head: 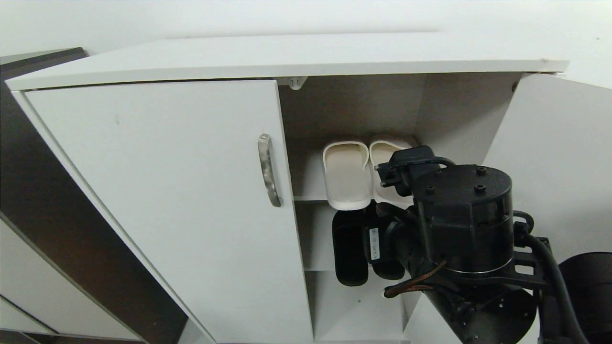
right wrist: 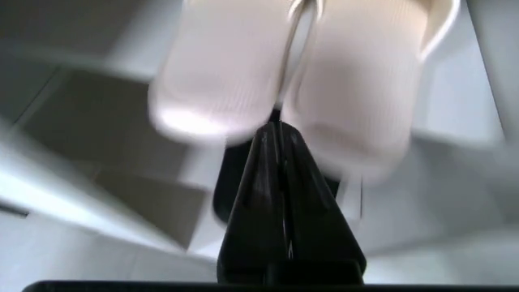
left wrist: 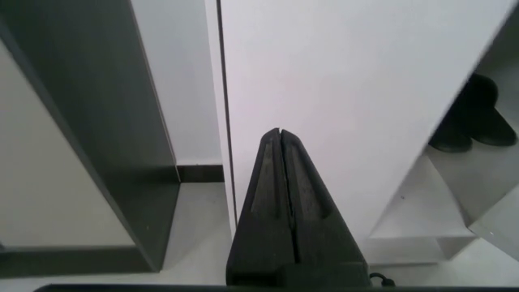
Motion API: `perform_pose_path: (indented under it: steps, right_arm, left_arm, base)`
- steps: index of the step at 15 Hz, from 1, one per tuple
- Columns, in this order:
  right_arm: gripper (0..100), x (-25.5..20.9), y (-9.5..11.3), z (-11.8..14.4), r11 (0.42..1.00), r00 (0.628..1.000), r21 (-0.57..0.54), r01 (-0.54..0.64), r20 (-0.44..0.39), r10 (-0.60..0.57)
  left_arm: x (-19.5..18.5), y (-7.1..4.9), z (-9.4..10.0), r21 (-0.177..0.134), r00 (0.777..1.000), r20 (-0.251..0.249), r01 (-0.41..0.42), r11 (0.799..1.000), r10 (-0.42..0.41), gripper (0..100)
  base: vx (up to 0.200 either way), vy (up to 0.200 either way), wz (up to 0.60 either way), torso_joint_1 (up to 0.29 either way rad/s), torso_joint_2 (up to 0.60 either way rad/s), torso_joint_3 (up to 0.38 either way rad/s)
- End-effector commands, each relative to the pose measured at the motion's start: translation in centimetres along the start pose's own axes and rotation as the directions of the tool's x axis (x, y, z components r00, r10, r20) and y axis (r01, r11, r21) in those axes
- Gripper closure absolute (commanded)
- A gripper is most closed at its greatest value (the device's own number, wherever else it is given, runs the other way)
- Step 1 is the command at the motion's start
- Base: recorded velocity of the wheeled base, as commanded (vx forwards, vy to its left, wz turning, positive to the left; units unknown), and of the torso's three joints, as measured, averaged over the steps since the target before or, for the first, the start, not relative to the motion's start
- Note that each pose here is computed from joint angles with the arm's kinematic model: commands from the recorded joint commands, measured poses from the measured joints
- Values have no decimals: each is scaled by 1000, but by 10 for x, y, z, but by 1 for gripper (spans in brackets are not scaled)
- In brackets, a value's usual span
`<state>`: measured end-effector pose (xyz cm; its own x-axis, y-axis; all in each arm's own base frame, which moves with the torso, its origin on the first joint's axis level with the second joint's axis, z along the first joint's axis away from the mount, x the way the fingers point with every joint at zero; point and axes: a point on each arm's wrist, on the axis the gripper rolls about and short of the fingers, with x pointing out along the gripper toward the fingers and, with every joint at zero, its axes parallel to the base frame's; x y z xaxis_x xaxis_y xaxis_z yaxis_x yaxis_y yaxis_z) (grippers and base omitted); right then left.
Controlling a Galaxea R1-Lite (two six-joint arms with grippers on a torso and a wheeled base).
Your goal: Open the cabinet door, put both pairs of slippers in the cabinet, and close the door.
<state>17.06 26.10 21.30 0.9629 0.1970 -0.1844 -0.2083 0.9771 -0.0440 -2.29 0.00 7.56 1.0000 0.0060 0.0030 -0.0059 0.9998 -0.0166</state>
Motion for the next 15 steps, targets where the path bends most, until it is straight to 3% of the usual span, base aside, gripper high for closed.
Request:
perform_pose_path:
  steps: [1, 15]
  right_arm:
    - [100, 1, 0, -3, 1000, 1000, -7, -2, -8, 2]
    - [100, 3, -4, -10, 1000, 1000, -26, 5, -18, -6]
  left_arm:
    - [0, 0, 0, 0, 1000, -1, 0, 1000, 0, 100]
    - [0, 0, 0, 0, 1000, -1, 0, 1000, 0, 100]
  base:
    - [-200, 0, 0, -7, 2, 7]
    - [-200, 0, 0, 3, 3, 2]
